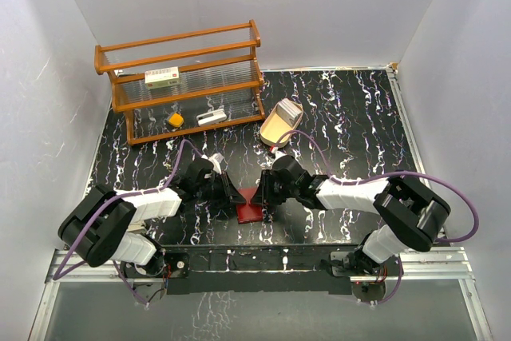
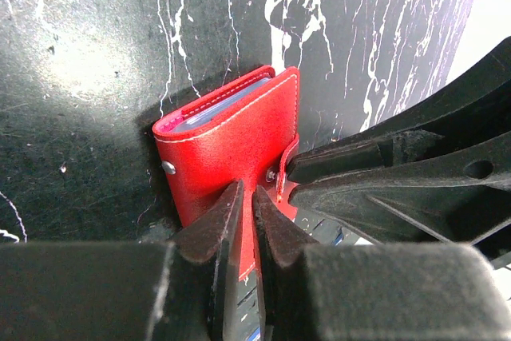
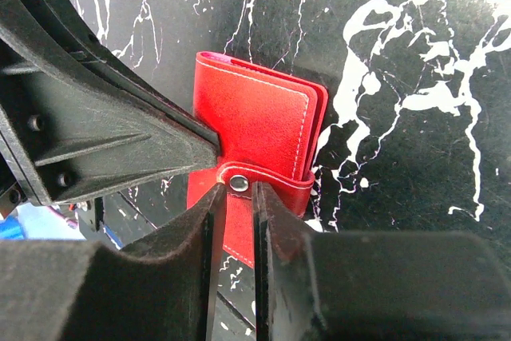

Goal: Put the credit cards into the card holder
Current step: Close the card holder at the center of the board.

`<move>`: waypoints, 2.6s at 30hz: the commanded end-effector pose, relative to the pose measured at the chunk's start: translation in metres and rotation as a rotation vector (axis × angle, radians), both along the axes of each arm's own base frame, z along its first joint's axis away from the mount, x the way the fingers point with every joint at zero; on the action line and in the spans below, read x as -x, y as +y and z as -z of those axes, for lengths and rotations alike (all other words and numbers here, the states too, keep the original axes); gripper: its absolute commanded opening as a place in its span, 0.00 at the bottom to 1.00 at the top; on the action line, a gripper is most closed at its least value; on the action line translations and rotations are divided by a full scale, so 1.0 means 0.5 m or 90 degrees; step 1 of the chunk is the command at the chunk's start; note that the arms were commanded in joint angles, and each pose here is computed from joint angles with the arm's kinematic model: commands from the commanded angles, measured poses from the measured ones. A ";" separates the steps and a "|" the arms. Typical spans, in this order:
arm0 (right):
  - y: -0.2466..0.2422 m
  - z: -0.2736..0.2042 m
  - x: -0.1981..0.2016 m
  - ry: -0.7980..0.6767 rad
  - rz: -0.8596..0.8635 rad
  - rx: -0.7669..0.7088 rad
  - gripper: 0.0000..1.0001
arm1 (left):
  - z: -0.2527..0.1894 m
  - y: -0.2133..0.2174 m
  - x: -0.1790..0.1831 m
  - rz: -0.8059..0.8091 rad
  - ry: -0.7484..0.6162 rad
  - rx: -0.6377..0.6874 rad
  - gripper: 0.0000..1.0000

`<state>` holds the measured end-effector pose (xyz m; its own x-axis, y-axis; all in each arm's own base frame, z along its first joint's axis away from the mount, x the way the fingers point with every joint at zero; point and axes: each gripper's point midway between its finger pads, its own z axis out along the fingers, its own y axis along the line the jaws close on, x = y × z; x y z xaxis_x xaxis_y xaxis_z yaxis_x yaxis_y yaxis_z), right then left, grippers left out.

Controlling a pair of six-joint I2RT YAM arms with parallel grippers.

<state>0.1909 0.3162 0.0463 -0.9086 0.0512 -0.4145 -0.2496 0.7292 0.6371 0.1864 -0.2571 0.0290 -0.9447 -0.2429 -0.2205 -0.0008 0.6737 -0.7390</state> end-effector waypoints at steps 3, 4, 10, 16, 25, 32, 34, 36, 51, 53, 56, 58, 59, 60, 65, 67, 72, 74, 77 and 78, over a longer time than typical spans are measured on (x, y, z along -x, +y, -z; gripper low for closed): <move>0.008 -0.011 -0.023 -0.032 0.009 0.024 0.16 | 0.033 0.029 0.020 -0.009 0.020 -0.045 0.11; 0.009 -0.009 -0.024 -0.030 0.009 0.025 0.15 | 0.033 0.028 0.021 -0.008 0.021 -0.045 0.11; 0.011 -0.002 -0.024 -0.030 0.009 0.039 0.13 | 0.037 0.031 0.024 -0.010 0.026 -0.048 0.11; 0.008 0.009 -0.021 -0.028 0.004 0.074 0.11 | 0.037 0.031 0.023 -0.011 0.024 -0.048 0.11; -0.001 0.037 -0.002 -0.004 -0.020 0.136 0.10 | 0.034 0.028 0.020 -0.011 0.019 -0.041 0.12; -0.008 0.022 -0.012 -0.018 -0.015 0.161 0.10 | 0.036 0.030 0.021 -0.012 0.021 -0.044 0.13; -0.008 0.013 -0.019 -0.026 -0.014 0.167 0.10 | 0.039 0.031 0.023 -0.014 0.023 -0.044 0.13; -0.006 -0.001 -0.023 -0.035 -0.013 0.163 0.10 | 0.040 0.032 0.024 -0.016 0.024 -0.043 0.13; 0.009 -0.057 -0.042 -0.077 0.005 0.118 0.13 | 0.042 0.031 0.021 -0.017 0.028 -0.047 0.14; 0.012 -0.063 -0.043 -0.082 0.005 0.108 0.14 | 0.042 0.030 0.021 -0.016 0.029 -0.047 0.14; 0.014 -0.073 -0.045 -0.089 0.008 0.096 0.14 | 0.043 0.027 0.020 -0.014 0.031 -0.047 0.14; 0.016 -0.079 -0.045 -0.092 0.009 0.087 0.14 | 0.042 0.025 0.020 -0.012 0.031 -0.045 0.14; 0.017 -0.083 -0.045 -0.094 0.008 0.084 0.14 | 0.041 0.024 0.018 -0.013 0.032 -0.044 0.14; 0.018 -0.084 -0.045 -0.095 0.008 0.083 0.14 | 0.041 0.024 0.017 -0.013 0.031 -0.044 0.14; 0.010 -0.069 -0.046 -0.088 0.015 0.100 0.15 | 0.040 0.024 0.017 -0.013 0.031 -0.046 0.14; 0.008 -0.060 -0.043 -0.081 0.015 0.106 0.16 | 0.040 0.024 0.018 -0.013 0.032 -0.047 0.14; 0.009 -0.043 -0.038 -0.069 0.010 0.108 0.19 | 0.040 0.022 0.015 -0.014 0.031 -0.046 0.14; 0.013 -0.038 -0.034 -0.063 0.004 0.104 0.19 | 0.040 0.021 0.016 -0.011 0.032 -0.046 0.14; 0.017 -0.035 -0.031 -0.055 0.002 0.099 0.19 | 0.039 0.020 0.016 -0.009 0.032 -0.046 0.14; 0.018 -0.035 -0.030 -0.054 0.001 0.096 0.19 | 0.039 0.020 0.015 -0.010 0.032 -0.046 0.14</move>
<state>0.2020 0.3137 0.0569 -0.8800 -0.0387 -0.4734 -0.2837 0.8422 0.4586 0.1868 -0.2578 0.0290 -0.9425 -0.2575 -0.2132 -0.0125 0.6646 -0.7471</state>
